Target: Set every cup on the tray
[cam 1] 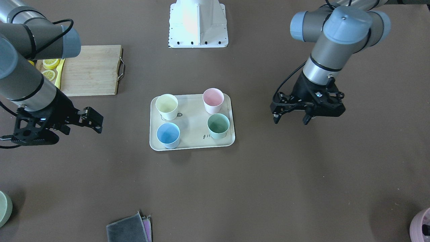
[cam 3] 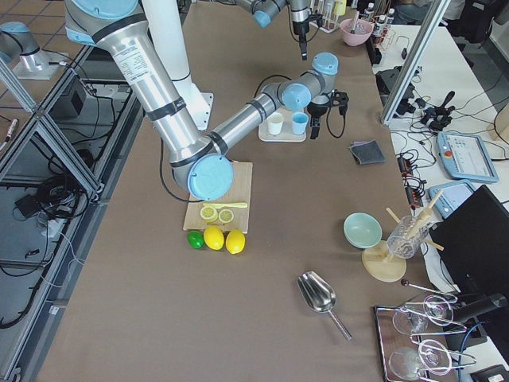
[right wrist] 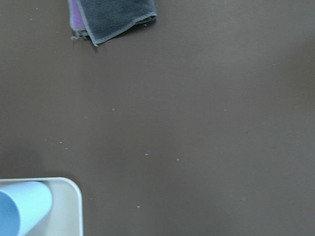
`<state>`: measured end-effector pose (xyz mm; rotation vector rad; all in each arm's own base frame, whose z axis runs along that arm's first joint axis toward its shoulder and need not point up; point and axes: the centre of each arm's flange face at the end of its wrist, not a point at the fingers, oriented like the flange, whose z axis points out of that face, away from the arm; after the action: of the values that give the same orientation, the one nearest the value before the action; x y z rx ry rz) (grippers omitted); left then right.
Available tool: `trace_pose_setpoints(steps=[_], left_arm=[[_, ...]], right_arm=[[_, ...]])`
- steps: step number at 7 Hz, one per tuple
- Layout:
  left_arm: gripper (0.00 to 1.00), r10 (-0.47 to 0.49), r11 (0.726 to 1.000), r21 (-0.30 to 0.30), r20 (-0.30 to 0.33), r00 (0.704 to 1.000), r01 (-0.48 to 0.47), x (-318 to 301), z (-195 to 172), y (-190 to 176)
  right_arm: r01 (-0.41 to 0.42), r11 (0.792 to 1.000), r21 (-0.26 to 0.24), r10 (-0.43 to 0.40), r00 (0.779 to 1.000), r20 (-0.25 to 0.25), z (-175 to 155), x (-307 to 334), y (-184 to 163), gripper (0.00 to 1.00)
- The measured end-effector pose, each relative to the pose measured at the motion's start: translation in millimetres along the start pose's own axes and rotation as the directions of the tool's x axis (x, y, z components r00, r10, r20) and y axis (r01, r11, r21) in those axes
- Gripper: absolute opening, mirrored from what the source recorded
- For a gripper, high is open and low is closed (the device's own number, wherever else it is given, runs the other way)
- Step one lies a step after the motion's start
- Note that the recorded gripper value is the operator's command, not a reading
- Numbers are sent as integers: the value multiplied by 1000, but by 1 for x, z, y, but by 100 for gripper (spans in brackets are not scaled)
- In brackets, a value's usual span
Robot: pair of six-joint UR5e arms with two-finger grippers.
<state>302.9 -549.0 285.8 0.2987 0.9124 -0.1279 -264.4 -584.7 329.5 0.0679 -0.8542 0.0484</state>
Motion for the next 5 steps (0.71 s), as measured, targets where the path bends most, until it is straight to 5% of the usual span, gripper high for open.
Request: trace_pose_setpoints(steps=[3, 5], left_arm=[[98, 8, 996, 88, 67, 998, -14, -173, -22, 6], [98, -46, 997, 63, 131, 990, 38, -248, -18, 17]], right_arm=[[-54, 998, 34, 57, 994, -89, -4, 97, 0, 100], [-74, 996, 38, 78, 991, -108, -10, 132, 1, 100]])
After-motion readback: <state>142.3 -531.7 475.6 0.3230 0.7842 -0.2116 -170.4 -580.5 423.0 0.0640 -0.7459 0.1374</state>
